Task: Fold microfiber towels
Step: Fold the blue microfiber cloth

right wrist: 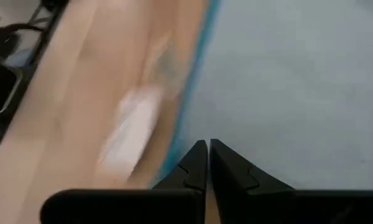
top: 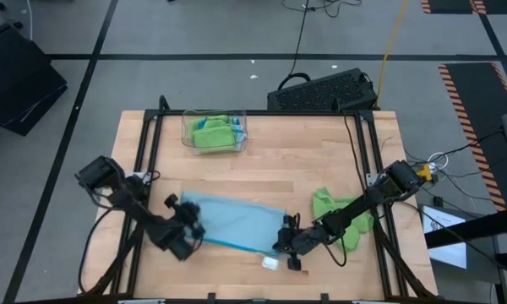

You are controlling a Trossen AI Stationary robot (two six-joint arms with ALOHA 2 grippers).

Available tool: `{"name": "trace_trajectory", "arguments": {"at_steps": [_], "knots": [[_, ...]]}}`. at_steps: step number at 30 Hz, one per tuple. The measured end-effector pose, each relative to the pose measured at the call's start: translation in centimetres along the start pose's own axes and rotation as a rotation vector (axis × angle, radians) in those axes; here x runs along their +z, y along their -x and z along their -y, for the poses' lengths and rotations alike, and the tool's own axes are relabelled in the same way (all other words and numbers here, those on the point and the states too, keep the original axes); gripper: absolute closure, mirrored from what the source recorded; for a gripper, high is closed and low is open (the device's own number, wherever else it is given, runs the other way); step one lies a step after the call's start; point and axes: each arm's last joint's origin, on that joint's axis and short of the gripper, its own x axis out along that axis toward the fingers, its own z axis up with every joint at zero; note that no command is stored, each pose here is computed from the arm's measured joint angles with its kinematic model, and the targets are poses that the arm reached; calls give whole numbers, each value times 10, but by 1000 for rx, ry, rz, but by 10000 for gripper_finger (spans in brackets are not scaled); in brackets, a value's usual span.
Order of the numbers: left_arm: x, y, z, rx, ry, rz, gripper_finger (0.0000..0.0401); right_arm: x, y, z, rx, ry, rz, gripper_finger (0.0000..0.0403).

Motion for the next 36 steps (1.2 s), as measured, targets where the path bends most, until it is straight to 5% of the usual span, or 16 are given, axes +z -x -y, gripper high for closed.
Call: {"name": "trace_trajectory", "arguments": {"at_steps": [5, 14, 20, 24, 30, 36], "knots": [[22, -6, -2, 14, -11, -62, 370, 4, 1, -4, 72, 29, 13, 390], [76, 49, 21, -252, -36, 27, 370, 16, 28, -5, 22, 53, -27, 390], [108, 82, 72, -515, -119, 271, 370, 10, 52, -7, -128, 71, -88, 390], [117, 86, 117, -589, -285, 391, 370, -1, 64, -5, -158, 55, -119, 390], [119, 74, 179, -529, -508, 427, 366, -17, 80, -2, -145, 18, -130, 390], [135, 56, 213, -558, -531, 382, 298, -29, 89, 5, -152, -20, -144, 390]]}}
